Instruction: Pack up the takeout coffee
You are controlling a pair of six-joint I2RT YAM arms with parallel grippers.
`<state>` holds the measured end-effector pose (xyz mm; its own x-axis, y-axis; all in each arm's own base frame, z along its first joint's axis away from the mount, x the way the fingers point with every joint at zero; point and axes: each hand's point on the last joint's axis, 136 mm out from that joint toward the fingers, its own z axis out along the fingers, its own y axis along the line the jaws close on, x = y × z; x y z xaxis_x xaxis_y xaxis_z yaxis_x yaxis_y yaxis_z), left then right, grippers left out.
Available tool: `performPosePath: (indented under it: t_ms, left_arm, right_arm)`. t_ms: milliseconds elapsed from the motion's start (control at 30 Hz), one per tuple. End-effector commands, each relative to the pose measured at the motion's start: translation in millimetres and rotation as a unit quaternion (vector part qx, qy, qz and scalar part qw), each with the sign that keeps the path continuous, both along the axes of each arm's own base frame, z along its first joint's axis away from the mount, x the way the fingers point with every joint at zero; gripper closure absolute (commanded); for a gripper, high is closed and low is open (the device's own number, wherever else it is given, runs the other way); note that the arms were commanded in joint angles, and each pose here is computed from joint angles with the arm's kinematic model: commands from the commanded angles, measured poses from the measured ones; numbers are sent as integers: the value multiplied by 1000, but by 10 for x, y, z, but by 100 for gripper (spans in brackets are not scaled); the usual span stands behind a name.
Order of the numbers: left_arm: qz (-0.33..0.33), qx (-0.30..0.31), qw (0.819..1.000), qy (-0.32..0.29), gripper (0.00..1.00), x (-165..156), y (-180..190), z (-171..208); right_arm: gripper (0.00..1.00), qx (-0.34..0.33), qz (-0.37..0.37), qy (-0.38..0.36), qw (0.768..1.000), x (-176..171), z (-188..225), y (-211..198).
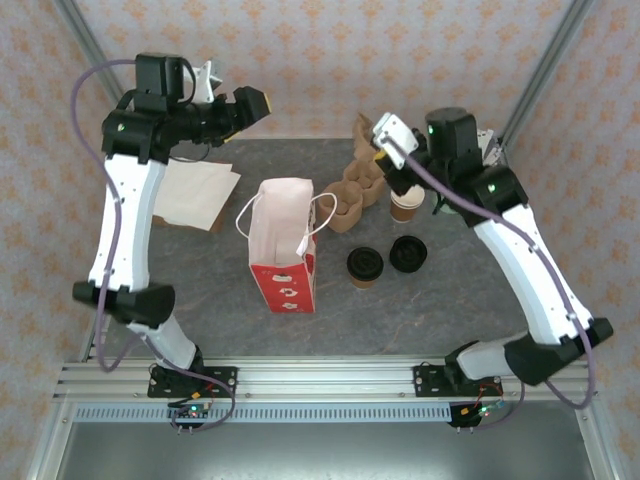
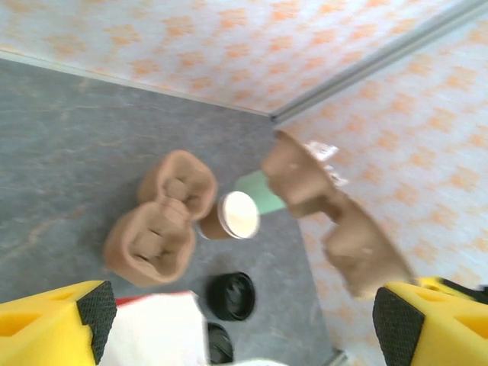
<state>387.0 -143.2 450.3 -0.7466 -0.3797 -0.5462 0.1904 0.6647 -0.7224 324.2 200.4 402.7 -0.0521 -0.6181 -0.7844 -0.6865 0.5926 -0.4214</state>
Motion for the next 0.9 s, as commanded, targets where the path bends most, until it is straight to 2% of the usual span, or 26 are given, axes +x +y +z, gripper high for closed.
performPosePath:
  t_ms: [0,133,267,667,867]
  left_arm:
    - [-2,-53,998,20,11,-169,-180,93]
    - [-12,-99,994,37,13,-376,-403,180]
    - [-18,-120,991,59,14,-445,-612,156]
    - [-61,-119,986,101,20,-365,-1194,-68]
    - [-90,-107,985,105,30,-374,-1436,-125]
  right_arm:
    - [100,-34,-24,-102,994,-49,201,-36]
    - [100,-71,-22,-156,985,-250,174,38]
    - [100,-105,-18,-189,976,-364,158,104]
    - [100,-122,12,-217,969,-527,129,271]
    - [100,-118,24,-217,969,-538,118,321]
